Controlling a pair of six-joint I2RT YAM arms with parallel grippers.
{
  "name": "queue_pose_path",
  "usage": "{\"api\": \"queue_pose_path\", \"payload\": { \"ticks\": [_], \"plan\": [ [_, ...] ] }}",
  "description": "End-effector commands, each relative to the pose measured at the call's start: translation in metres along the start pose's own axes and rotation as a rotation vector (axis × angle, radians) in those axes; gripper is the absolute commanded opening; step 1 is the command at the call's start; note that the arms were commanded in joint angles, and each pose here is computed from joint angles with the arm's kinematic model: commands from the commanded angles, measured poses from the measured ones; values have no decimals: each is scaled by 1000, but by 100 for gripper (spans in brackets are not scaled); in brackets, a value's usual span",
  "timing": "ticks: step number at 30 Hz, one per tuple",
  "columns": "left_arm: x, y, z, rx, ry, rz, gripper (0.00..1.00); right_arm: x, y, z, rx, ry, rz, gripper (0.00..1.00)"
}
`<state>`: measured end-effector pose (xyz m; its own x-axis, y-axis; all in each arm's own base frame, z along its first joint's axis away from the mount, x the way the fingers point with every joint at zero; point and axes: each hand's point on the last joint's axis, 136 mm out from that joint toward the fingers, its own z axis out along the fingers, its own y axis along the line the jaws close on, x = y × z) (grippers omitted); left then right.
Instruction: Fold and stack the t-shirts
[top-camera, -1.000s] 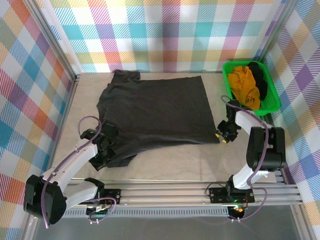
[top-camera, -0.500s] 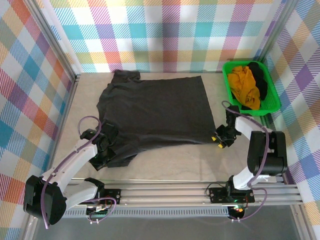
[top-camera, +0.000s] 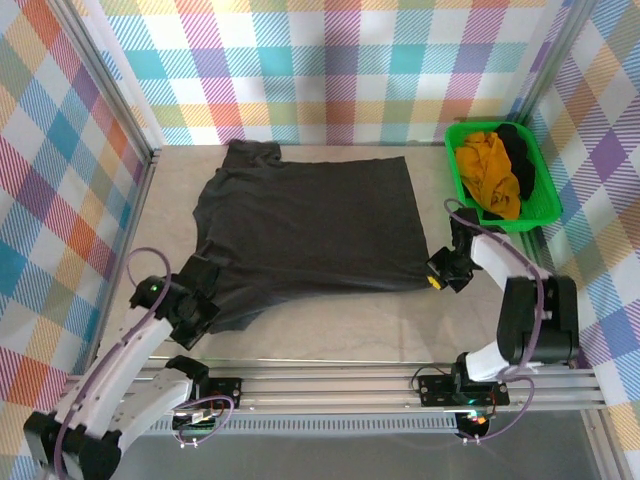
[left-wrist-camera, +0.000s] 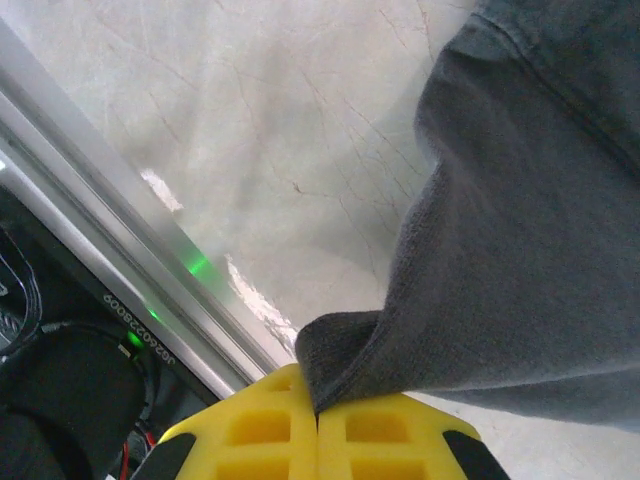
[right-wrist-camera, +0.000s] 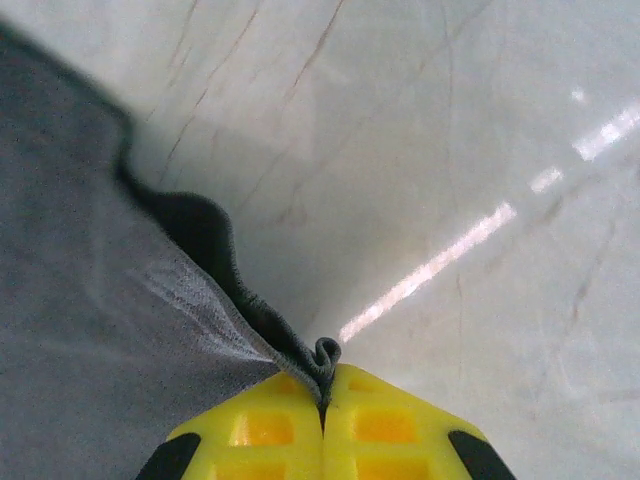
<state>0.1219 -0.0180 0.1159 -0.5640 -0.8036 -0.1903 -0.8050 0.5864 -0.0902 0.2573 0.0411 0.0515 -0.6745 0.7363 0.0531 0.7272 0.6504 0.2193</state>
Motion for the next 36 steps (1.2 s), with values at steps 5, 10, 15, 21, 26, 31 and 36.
{"api": "queue_pose_path", "payload": {
  "ticks": [5,10,15,21,26,31,36],
  "plan": [
    [-21,-40,-20,133,-78,-12,0,21,0,-15,-4,31,-31,0],
    [-55,-100,-19,194,-75,-54,0,-2,37,-20,-27,39,-56,0],
    [-100,-155,-2,211,-51,-73,0,-31,73,-19,-35,26,-56,0],
    [-151,-204,2,230,-86,-37,0,-62,101,-14,-27,14,-33,0],
    [-175,-236,7,240,-109,3,0,-79,114,-9,-23,10,-9,0],
    [-188,-244,19,214,-116,13,0,-91,128,-1,-38,16,-3,0],
    [-196,-254,29,209,-118,28,0,-98,133,10,-22,31,5,0]
  ]
}}
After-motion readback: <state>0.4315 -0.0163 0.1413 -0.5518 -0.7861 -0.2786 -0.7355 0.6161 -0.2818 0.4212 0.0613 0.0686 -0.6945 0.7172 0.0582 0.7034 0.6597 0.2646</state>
